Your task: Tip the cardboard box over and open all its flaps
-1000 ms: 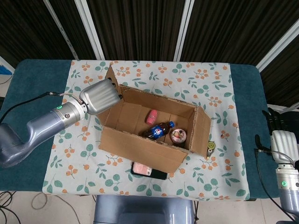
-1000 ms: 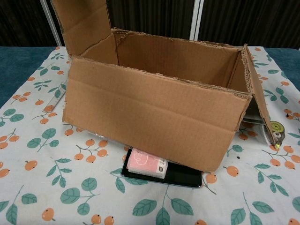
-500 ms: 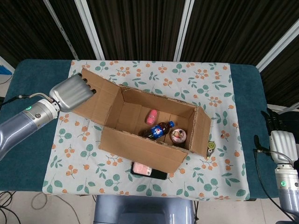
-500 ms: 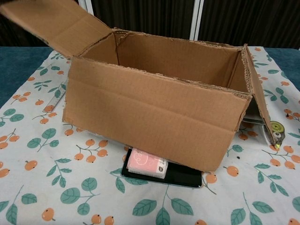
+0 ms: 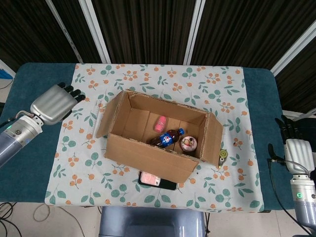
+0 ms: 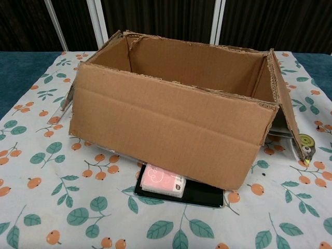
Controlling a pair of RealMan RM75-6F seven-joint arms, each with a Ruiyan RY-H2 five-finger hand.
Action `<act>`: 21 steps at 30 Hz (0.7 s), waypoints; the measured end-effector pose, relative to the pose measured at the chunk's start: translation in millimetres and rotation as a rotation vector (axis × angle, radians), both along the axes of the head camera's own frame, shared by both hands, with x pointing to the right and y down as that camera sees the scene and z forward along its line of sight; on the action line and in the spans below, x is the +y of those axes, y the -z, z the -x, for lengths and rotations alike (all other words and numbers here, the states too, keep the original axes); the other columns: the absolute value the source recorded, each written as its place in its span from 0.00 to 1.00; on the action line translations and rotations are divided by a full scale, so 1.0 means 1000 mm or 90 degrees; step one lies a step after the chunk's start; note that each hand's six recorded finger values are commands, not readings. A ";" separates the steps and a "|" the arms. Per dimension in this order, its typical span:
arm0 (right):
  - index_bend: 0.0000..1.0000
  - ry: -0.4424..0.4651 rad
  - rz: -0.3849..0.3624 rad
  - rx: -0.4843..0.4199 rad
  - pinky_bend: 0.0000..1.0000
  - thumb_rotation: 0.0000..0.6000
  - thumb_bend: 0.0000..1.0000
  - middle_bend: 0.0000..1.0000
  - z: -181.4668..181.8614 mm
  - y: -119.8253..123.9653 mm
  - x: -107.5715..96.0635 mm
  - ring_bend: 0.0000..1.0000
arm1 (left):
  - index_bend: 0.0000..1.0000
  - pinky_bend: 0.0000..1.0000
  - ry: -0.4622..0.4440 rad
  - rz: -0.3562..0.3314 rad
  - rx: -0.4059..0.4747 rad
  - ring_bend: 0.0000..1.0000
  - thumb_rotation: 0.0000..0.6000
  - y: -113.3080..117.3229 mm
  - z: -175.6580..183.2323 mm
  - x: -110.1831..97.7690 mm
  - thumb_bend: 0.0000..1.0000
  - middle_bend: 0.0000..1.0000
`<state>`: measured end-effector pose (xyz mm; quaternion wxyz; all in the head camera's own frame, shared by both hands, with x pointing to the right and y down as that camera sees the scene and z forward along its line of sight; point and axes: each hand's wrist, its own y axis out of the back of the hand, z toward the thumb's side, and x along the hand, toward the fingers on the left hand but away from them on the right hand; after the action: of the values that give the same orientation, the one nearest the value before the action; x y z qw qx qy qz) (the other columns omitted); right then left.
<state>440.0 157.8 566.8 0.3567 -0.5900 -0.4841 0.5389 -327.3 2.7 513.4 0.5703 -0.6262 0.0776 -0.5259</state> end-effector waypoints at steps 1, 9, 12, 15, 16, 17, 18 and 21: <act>0.09 0.000 0.000 0.000 0.22 1.00 0.47 0.00 0.000 0.000 0.000 0.04 | 0.03 0.11 0.017 -0.004 0.019 0.00 1.00 -0.001 0.003 0.004 0.14 0.00; 0.04 0.008 0.000 0.011 0.22 1.00 0.28 0.00 0.001 0.002 0.001 0.04 | 0.00 0.05 0.221 -0.053 0.171 0.00 1.00 -0.009 0.047 0.063 0.07 0.00; 0.01 0.013 0.003 0.019 0.22 1.00 0.26 0.00 0.002 0.002 0.002 0.03 | 0.00 0.05 0.307 -0.072 0.201 0.00 1.00 -0.012 0.073 0.095 0.07 0.00; 0.00 0.030 0.013 0.037 0.22 1.00 0.25 0.00 0.003 0.002 0.007 0.03 | 0.00 0.05 0.392 -0.088 0.211 0.00 1.00 -0.017 0.104 0.133 0.07 0.00; 0.00 0.036 0.015 0.044 0.22 1.00 0.25 0.00 0.003 0.002 0.008 0.02 | 0.00 0.05 0.413 -0.093 0.213 0.00 1.00 -0.020 0.111 0.145 0.07 0.00; 0.00 0.044 0.018 0.051 0.22 1.00 0.25 0.00 0.004 0.002 0.010 0.02 | 0.00 0.04 0.429 -0.097 0.214 0.00 1.00 -0.022 0.118 0.155 0.07 0.00; 0.00 0.049 0.019 0.056 0.22 1.00 0.25 0.00 0.004 0.003 0.011 0.02 | 0.00 0.04 0.443 -0.103 0.212 0.00 1.00 -0.025 0.126 0.166 0.07 0.00; 0.00 0.062 0.021 0.069 0.22 1.00 0.24 0.00 0.005 0.005 0.014 0.01 | 0.00 0.03 0.455 -0.119 0.202 0.00 1.00 -0.032 0.140 0.185 0.07 0.00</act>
<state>435.2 171.5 561.6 0.3987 -0.5883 -0.4259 0.5599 -467.8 187.4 545.6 0.3868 -0.5786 0.4253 -0.5786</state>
